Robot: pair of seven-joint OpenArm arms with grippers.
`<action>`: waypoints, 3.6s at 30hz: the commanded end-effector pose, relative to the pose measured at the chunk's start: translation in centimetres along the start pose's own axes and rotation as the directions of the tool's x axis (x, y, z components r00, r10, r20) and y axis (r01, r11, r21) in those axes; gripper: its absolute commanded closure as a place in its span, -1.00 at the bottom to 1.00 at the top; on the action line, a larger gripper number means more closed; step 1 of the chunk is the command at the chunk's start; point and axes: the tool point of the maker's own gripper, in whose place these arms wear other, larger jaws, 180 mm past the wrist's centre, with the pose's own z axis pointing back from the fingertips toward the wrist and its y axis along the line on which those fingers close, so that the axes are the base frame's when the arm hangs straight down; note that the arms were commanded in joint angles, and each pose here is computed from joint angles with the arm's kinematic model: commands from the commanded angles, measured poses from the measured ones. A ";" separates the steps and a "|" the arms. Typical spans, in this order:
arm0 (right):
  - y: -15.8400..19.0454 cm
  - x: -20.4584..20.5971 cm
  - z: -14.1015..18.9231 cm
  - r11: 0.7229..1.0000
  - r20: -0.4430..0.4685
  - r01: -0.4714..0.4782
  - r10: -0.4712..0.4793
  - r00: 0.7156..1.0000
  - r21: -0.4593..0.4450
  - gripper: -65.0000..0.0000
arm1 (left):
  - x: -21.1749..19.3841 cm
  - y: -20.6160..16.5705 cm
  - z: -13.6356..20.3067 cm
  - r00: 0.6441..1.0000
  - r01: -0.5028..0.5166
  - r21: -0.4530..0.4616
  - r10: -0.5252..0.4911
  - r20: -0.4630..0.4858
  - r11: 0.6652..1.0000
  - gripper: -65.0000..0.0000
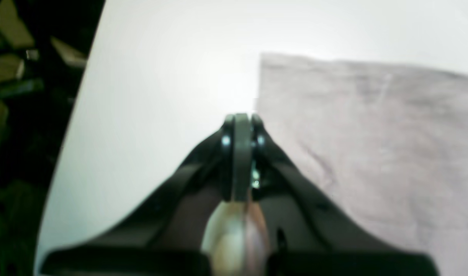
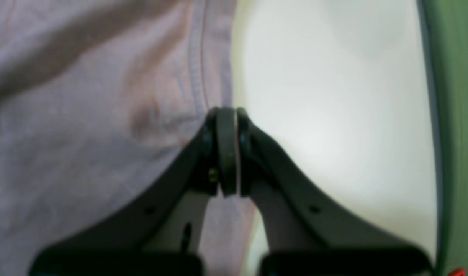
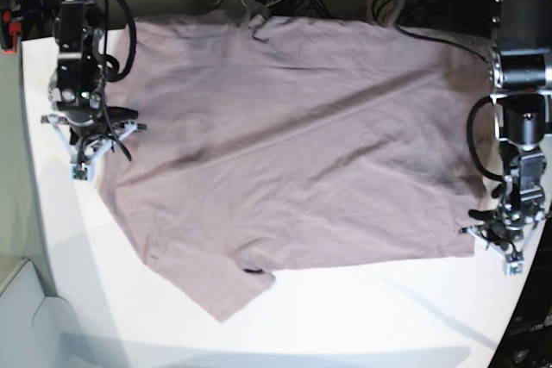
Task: Layout the t-shirt on the table in an organized manner, then fold the t-shirt properly
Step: 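Grasp the shirt side with the left gripper and pull it outward, then regrasp the shirt edge with the right gripper and pull it flat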
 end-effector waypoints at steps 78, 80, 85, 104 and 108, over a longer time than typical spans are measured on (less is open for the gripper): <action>5.9 9.9 -11.9 0.993 0.054 0.012 -0.018 0.998 0.121 1.00 | -14.5 6.1 14.5 0.993 -0.086 0.102 0.094 -0.077 0.991 0.99; 5.0 11.1 -12.4 0.994 0.080 0.019 -0.028 0.996 0.103 1.00 | -15.2 5.6 14.9 0.988 -0.091 0.097 0.103 -0.119 0.991 0.99; 3.0 14.9 -12.2 0.997 0.184 0.032 -0.046 0.982 0.076 1.00 | -14.7 3.3 17.0 0.987 -0.086 0.070 0.095 -0.132 0.994 0.99; 2.0 15.2 -5.3 0.993 0.210 0.084 -0.100 0.972 0.085 1.00 | -23.0 1.7 18.9 0.922 -0.046 0.034 0.056 -0.382 0.998 0.99; 3.3 12.8 -2.2 0.993 0.201 0.054 -0.075 0.977 0.105 1.00 | -23.2 1.0 17.2 0.912 -0.050 0.009 0.049 -0.406 0.999 0.99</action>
